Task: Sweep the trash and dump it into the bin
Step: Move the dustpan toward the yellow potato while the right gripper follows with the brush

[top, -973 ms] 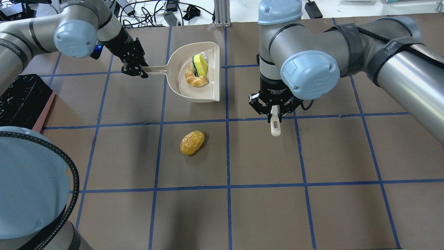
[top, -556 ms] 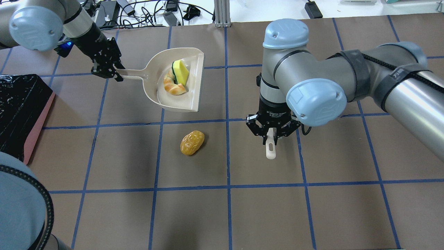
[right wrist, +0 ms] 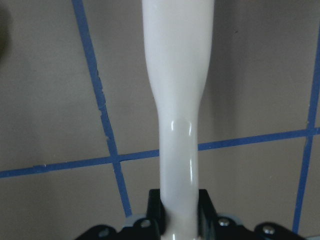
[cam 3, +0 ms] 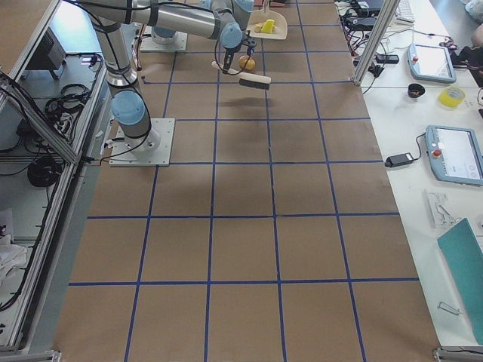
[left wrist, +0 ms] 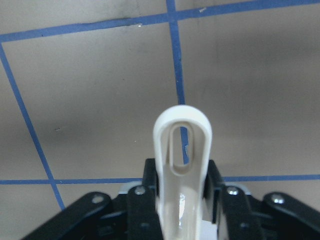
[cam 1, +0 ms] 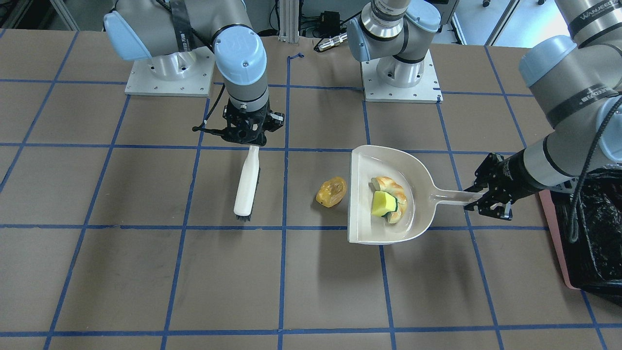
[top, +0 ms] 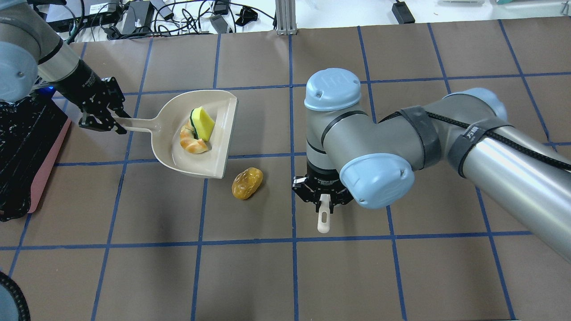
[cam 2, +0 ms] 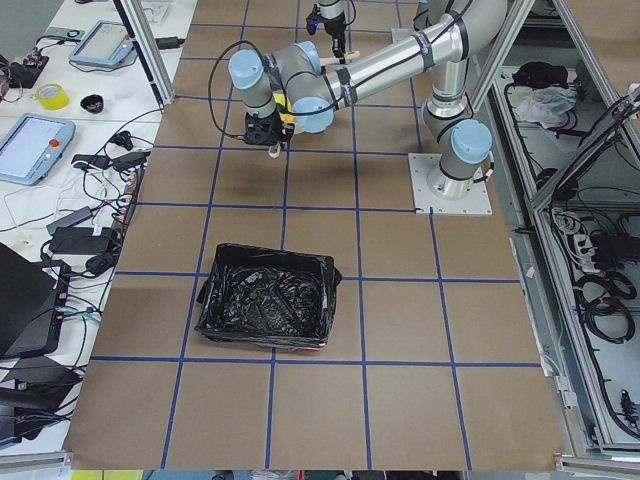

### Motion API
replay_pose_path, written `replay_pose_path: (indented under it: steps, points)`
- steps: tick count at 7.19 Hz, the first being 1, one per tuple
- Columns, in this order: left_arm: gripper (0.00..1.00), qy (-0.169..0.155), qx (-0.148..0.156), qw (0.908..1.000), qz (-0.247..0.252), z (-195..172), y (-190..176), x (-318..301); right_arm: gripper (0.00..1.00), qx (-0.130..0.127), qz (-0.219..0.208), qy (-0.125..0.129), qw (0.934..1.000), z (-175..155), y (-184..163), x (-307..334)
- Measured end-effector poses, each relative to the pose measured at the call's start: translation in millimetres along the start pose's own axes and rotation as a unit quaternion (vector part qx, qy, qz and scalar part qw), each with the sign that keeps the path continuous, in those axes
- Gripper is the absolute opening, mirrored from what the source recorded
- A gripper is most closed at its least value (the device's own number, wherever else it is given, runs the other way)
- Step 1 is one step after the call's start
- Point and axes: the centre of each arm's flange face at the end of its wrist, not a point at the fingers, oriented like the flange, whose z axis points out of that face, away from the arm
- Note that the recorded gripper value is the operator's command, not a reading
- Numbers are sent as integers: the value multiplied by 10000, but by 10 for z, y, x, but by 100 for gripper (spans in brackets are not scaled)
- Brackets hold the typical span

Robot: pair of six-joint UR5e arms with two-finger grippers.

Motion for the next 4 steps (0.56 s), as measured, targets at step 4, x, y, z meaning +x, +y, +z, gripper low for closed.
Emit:
replay_pose_path:
  steps: [4]
  points:
    - [0,229,655,9970,-329,469,-337,-492,0,-42,-189,121,9997,276,84,-330]
